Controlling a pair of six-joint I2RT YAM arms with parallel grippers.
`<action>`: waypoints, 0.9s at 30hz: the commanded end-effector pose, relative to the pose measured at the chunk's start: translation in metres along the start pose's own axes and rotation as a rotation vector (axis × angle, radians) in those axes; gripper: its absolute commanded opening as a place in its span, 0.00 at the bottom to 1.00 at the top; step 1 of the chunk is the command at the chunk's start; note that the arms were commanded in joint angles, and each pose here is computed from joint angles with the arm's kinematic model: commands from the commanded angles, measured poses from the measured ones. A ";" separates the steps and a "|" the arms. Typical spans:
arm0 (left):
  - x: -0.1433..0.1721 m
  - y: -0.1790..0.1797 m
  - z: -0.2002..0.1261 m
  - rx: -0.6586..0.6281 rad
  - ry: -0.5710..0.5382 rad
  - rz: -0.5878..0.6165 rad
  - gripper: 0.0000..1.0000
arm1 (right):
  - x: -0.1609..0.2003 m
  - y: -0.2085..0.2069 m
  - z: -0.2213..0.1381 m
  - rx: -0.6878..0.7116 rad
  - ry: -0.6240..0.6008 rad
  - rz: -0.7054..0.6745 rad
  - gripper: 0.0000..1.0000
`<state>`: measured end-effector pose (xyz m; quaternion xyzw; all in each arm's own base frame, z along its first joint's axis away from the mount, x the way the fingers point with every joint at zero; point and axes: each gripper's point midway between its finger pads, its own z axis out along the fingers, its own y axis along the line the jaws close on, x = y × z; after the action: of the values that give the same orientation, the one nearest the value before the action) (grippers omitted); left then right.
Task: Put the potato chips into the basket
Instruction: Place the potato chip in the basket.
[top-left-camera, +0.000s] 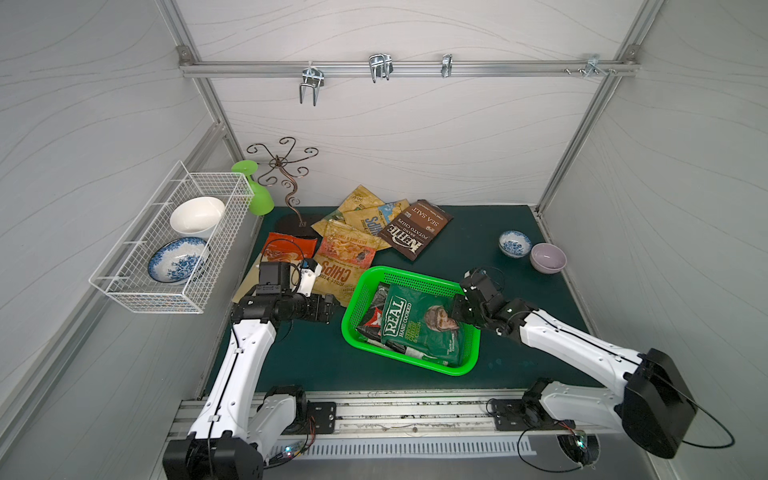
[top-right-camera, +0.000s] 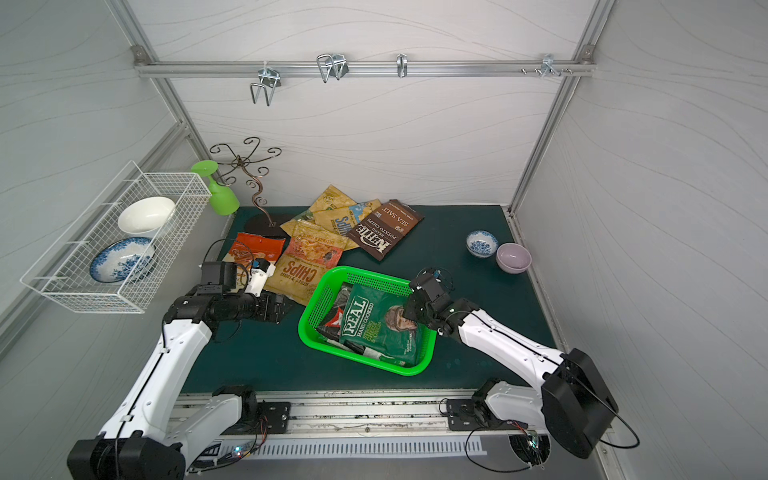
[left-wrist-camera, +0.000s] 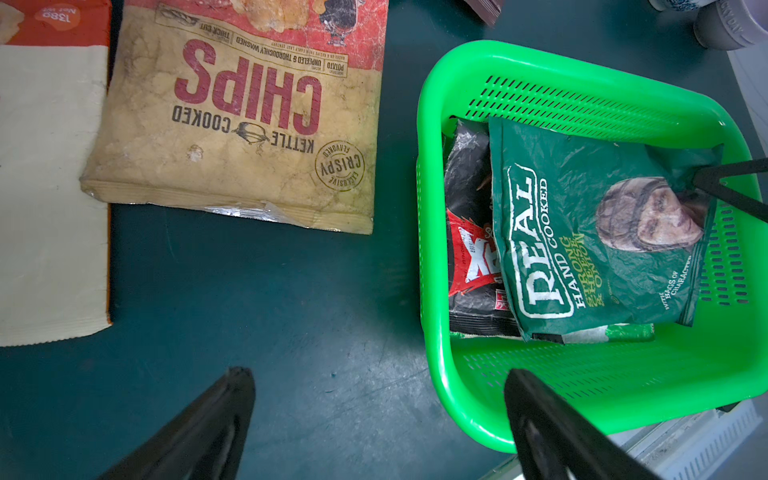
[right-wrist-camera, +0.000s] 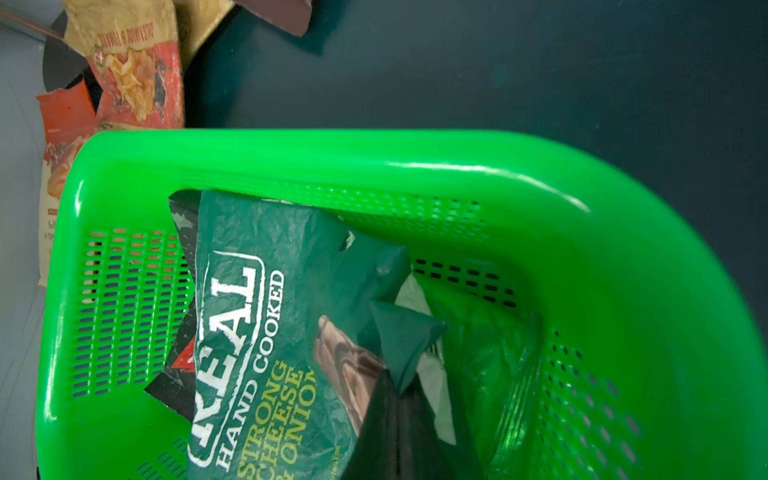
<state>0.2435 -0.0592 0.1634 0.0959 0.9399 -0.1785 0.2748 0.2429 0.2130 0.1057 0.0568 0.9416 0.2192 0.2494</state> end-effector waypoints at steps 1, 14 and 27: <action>-0.008 -0.002 -0.002 0.008 -0.032 0.024 0.98 | 0.005 0.011 0.006 -0.047 0.019 0.028 0.00; -0.008 -0.001 -0.001 0.005 -0.029 0.023 0.98 | -0.040 0.004 -0.049 0.093 -0.137 -0.154 0.57; -0.008 -0.001 -0.002 0.002 -0.030 0.021 0.98 | 0.003 0.036 -0.013 -0.003 0.119 -0.283 0.68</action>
<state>0.2435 -0.0592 0.1634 0.0958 0.9399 -0.1783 0.2748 0.2405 0.2361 0.1409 -0.0637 0.9468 0.1938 0.2491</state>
